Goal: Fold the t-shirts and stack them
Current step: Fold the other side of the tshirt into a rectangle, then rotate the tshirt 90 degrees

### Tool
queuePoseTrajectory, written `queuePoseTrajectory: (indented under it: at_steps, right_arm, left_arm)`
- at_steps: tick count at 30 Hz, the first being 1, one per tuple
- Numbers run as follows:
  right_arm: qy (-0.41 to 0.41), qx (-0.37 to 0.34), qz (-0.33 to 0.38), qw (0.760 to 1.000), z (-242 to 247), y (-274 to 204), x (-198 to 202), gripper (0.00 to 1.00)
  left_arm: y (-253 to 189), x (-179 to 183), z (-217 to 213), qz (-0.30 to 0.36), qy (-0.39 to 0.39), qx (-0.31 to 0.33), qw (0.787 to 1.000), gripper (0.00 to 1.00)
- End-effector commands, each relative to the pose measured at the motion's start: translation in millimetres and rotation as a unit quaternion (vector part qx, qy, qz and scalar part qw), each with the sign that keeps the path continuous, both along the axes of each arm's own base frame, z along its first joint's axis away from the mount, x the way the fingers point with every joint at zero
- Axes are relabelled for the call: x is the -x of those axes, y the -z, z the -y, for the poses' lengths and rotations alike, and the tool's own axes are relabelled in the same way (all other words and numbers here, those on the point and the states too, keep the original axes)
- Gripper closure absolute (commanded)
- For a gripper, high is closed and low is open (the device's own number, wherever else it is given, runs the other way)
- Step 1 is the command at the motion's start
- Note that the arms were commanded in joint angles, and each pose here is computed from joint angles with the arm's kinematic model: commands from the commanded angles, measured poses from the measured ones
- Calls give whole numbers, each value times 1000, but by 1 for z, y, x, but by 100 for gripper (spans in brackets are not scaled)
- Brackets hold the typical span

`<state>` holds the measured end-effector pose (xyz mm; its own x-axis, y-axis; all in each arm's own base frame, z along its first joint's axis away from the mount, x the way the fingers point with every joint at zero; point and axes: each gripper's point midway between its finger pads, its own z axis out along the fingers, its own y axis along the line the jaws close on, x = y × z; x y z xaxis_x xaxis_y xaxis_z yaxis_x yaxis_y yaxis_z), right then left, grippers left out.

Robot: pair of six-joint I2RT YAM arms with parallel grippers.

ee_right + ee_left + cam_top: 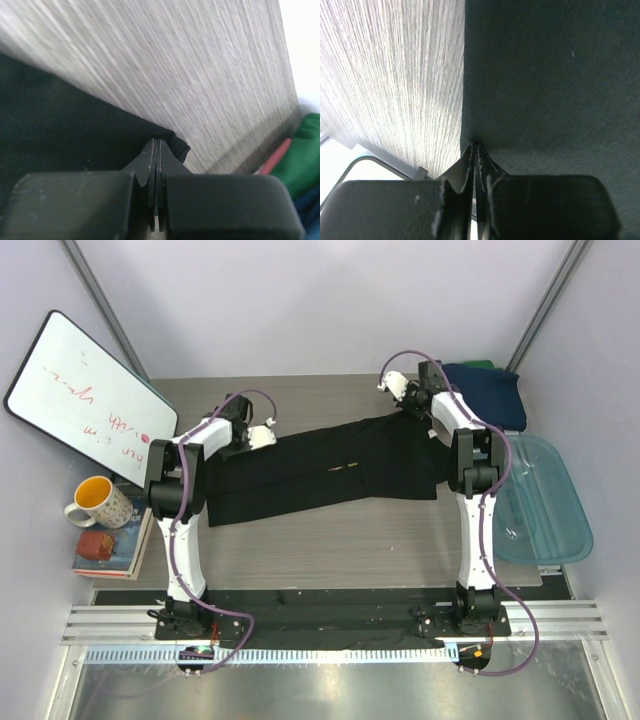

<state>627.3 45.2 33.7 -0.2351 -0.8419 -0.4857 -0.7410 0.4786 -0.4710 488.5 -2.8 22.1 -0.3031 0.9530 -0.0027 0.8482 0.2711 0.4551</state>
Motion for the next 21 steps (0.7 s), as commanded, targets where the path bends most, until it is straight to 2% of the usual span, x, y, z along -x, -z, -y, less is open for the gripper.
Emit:
queuePoseTrajectory:
  at_steps: [1, 6, 12, 15, 16, 19, 21]
  right_arm:
    - [49, 45, -9, 998, 52, 11, 8, 99]
    - [80, 69, 4, 994, 87, 7, 7, 99]
    - [74, 63, 11, 995, 88, -3, 8, 99]
    - [74, 58, 26, 995, 80, -16, 2, 91]
    - [76, 55, 36, 995, 79, -27, -2, 84]
    - [78, 46, 62, 994, 72, -54, -8, 75]
    - [77, 38, 77, 993, 65, -72, -11, 73]
  left_arm:
    - [10, 7, -13, -16, -17, -11, 1000, 100]
    - [14, 15, -24, -26, -25, -34, 999, 100]
    - [13, 15, -25, -23, -35, -34, 999, 100]
    - [6, 9, -27, -3, -52, -36, 998, 100]
    - [4, 8, -28, 4, -57, -36, 998, 100]
    - [-10, 1, -30, 33, -68, -36, 997, 100]
    - [-28, -6, -28, 65, -79, -22, 995, 100]
